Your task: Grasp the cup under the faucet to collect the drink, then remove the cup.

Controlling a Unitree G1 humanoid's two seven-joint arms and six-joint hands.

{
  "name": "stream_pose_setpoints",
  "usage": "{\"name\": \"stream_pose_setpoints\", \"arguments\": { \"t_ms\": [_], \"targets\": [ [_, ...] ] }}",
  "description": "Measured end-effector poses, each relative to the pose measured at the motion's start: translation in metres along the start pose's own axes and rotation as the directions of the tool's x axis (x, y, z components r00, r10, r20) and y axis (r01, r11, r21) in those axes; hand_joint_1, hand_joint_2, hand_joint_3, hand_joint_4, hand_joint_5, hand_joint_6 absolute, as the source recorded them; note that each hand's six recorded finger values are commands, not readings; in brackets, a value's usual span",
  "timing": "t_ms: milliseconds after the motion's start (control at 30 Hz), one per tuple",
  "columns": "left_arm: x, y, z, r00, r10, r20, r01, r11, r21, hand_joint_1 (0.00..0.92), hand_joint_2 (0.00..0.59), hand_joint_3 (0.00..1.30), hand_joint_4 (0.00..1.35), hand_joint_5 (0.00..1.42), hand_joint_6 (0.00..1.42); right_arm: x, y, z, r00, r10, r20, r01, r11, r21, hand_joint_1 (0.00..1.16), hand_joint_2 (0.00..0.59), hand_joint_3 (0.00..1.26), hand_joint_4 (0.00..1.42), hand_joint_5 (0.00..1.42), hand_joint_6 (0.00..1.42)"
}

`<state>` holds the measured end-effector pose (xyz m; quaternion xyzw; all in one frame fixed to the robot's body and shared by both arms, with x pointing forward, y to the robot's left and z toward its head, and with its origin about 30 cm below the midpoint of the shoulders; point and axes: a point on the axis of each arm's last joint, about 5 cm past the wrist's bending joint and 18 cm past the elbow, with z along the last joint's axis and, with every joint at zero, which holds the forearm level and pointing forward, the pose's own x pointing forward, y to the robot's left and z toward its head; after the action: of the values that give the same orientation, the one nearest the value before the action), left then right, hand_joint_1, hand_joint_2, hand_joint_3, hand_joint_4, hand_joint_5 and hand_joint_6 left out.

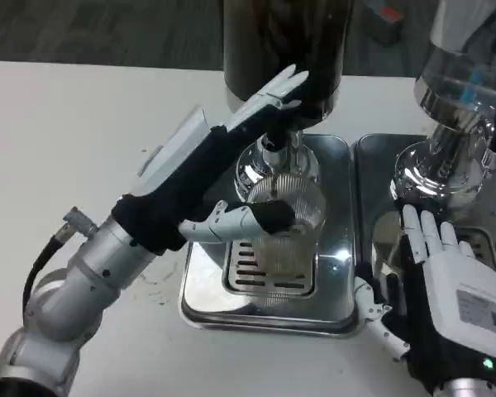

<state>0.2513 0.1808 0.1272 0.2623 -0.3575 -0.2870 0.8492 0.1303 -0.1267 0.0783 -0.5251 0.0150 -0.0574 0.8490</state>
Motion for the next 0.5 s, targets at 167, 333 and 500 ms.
{"name": "stream_pose_setpoints", "arguments": {
  "t_ms": [167, 333, 500],
  "targets": [
    [-0.0003, 0.0024, 0.0028, 1.0, -0.023, 0.004, 0.023, 0.997, 0.068, 0.0, 0.097, 0.13, 0.0, 0.25, 0.16, 0.002, -0.0007, 0.001, 1.0, -0.007, 0.006, 0.007, 1.0, 0.001, 0.23, 0.453, 0.01, 0.0, 0.0, 0.05],
    [0.0001, 0.0035, 0.0051, 0.999, -0.048, 0.012, 0.045, 0.99, 0.136, 0.0, 0.097, 0.13, 0.0, 0.26, 0.16, 0.0028, -0.0009, 0.0014, 0.9999, -0.009, 0.009, 0.009, 1.0, 0.002, 0.23, 0.453, 0.01, 0.0, 0.0, 0.04],
    [-0.0001, 0.0027, 0.0052, 0.999, -0.048, 0.013, 0.046, 0.986, 0.159, 0.0, 0.098, 0.14, 0.0, 0.26, 0.16, 0.0028, -0.0008, 0.0018, 0.9999, -0.009, 0.007, 0.009, 1.0, 0.005, 0.23, 0.453, 0.01, 0.0, 0.0, 0.04]
  ]
}}
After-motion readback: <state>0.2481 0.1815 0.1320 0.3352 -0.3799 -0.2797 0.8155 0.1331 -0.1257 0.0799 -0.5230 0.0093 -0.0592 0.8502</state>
